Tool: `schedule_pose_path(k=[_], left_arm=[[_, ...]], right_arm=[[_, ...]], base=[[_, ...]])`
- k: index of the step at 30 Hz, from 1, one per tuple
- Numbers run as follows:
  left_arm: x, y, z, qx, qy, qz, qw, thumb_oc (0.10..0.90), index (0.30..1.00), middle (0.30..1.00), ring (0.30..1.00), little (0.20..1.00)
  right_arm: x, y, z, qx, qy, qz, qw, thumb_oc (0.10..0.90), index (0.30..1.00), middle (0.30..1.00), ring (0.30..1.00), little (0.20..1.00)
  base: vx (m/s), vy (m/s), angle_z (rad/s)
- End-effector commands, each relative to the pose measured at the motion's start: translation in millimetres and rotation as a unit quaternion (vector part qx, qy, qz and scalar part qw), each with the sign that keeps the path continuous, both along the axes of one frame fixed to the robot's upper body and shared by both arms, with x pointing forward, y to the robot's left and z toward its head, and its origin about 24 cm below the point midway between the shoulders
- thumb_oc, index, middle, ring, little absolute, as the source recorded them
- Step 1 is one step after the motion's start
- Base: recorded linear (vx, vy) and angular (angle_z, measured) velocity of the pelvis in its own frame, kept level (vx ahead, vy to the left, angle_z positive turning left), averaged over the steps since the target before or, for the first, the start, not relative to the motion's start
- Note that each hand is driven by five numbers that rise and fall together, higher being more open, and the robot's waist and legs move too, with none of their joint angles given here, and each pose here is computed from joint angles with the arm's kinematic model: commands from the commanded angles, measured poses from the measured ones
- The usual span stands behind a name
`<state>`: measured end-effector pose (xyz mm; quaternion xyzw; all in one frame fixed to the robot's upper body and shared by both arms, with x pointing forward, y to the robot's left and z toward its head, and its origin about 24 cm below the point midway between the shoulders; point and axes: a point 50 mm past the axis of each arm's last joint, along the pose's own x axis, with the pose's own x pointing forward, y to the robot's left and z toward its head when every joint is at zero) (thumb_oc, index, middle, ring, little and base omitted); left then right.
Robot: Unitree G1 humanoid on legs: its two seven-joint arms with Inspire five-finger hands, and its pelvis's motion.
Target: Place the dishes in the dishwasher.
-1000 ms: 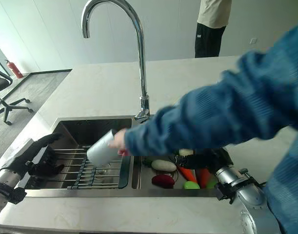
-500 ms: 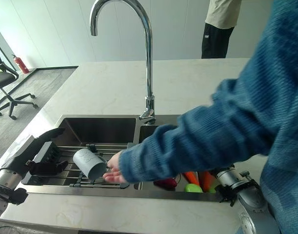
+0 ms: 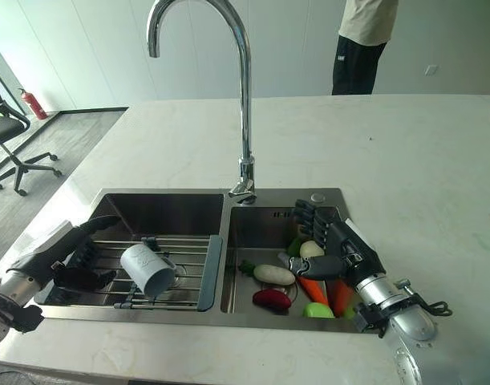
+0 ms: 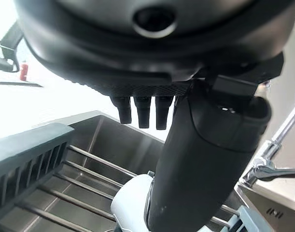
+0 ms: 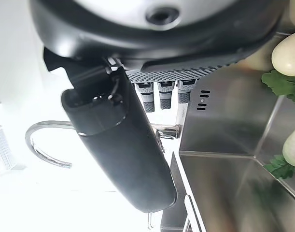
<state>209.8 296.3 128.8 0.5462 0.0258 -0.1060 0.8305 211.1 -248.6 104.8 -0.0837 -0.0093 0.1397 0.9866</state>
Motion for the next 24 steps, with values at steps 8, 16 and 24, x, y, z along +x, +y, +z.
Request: schedule_pose_path(k=[8, 16, 24], left_arm=[[22, -6, 62, 0.126, -0.078, -0.04, 0.988, 0.8, 0.9, 0.9, 0.9, 0.9], [25, -8, 63, 0.148, -0.064, -0.053, 0.986, 0.8, 0.9, 0.9, 0.9, 0.9], [27, -9, 60, 0.174, -0.028, -0.066, 0.982, 0.8, 0.9, 0.9, 0.9, 0.9]], right_arm=[[18, 15, 64, -0.016, -0.156, 0.049, 0.986, 0.8, 0.9, 0.9, 0.9, 0.9], [19, 14, 65, -0.019, -0.152, 0.051, 0.987, 0.8, 0.9, 0.9, 0.9, 0.9], [19, 15, 66, -0.02, -0.151, 0.055, 0.987, 0.8, 0.9, 0.9, 0.9, 0.9]], base=[[-0.01, 0.0, -0.01], [0.0, 0.0, -0.01], [0.0, 0.0, 0.0]])
